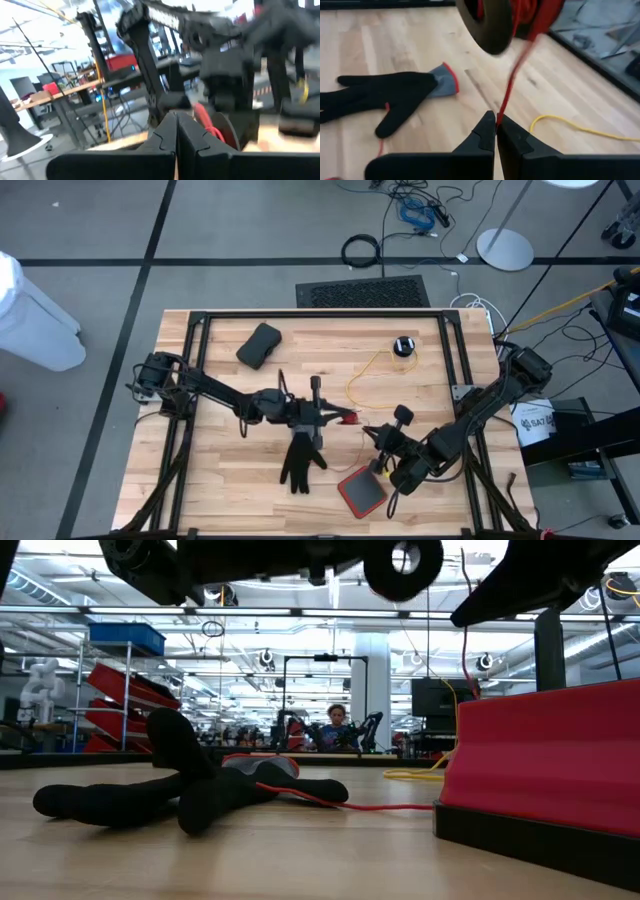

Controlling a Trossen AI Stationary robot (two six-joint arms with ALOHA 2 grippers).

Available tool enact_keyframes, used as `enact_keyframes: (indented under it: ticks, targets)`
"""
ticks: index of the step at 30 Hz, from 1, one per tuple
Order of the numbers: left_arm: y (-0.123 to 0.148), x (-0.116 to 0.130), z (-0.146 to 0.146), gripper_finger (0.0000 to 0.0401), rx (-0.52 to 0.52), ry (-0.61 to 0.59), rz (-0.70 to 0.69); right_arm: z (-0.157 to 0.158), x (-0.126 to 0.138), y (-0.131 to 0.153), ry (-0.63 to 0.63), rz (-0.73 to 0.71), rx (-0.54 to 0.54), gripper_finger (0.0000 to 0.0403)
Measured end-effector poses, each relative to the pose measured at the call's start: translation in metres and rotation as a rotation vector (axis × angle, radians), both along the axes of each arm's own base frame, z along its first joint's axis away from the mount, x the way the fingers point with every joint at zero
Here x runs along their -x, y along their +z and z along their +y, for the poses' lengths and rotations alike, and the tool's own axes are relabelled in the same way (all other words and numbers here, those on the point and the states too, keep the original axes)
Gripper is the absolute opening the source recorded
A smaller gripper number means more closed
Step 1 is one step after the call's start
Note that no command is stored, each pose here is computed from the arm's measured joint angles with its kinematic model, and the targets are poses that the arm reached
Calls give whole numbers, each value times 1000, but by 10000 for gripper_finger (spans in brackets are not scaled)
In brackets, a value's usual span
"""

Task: Coil cords
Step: Coil the red wire onto the black spool

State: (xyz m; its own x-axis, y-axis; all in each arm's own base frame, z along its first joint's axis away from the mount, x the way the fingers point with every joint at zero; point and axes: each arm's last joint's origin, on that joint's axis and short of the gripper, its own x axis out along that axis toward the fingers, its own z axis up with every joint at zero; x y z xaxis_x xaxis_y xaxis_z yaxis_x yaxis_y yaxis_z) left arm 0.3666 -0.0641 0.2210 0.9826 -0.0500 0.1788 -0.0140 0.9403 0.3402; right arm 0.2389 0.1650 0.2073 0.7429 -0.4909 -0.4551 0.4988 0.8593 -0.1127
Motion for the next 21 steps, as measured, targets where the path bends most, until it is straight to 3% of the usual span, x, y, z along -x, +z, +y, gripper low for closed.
enact_keyframes:
  ticks: [11,21]
  targets:
    - [15,2,10,0,176,-34,-150,-5,-17,-32,-107,4,147,0]
    - [23,5,18,0,200,9,-242,-14,-43,-44,-193,-80,191,0]
